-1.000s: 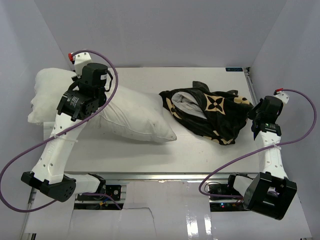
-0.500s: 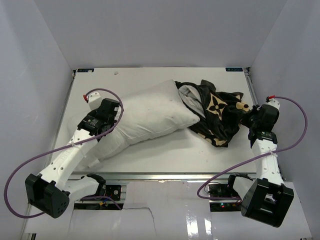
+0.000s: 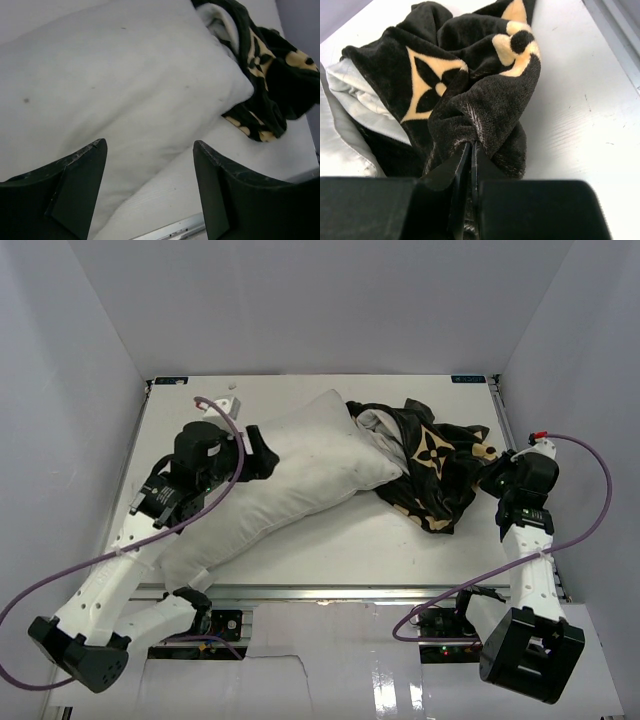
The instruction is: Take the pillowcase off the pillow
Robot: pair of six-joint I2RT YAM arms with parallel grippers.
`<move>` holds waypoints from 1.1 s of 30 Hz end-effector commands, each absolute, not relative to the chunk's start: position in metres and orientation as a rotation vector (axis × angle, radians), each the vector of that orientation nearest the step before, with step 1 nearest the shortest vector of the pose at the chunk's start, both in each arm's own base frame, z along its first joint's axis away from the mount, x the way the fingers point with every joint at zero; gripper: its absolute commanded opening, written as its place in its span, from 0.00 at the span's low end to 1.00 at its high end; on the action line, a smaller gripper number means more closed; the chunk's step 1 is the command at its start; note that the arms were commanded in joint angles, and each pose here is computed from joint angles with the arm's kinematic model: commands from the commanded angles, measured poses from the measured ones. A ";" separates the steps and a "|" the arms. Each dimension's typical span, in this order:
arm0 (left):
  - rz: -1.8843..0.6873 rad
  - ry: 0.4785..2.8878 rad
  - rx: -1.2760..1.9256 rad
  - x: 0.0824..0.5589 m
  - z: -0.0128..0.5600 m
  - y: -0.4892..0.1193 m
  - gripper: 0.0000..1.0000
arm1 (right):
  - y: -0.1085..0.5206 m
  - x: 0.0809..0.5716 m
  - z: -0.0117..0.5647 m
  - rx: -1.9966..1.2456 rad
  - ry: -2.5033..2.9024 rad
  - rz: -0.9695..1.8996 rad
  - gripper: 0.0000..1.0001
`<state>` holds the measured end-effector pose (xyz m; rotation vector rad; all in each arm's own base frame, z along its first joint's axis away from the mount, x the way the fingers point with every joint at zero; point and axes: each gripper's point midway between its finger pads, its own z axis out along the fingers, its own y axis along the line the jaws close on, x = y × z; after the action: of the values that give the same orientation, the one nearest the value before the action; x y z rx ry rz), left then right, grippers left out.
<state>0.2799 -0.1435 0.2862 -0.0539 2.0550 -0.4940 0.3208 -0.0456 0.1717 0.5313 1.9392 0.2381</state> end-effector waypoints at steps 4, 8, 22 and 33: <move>-0.783 2.140 0.528 0.250 0.260 -0.273 0.79 | -0.037 0.322 0.178 0.479 1.904 0.290 0.08; -0.867 2.198 0.680 0.259 0.228 -0.332 0.79 | -0.032 0.319 0.172 0.470 1.925 0.309 0.08; -0.282 2.311 0.025 0.436 0.205 -0.237 0.81 | -0.037 0.312 0.174 0.467 1.927 0.259 0.08; -0.314 2.312 -0.004 0.468 0.198 -0.241 0.83 | -0.037 0.311 0.174 0.471 1.911 0.260 0.08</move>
<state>0.4736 -0.2302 0.2118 -0.0185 2.2702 -0.3175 0.3094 -0.0373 0.1663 0.4995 1.9417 0.2613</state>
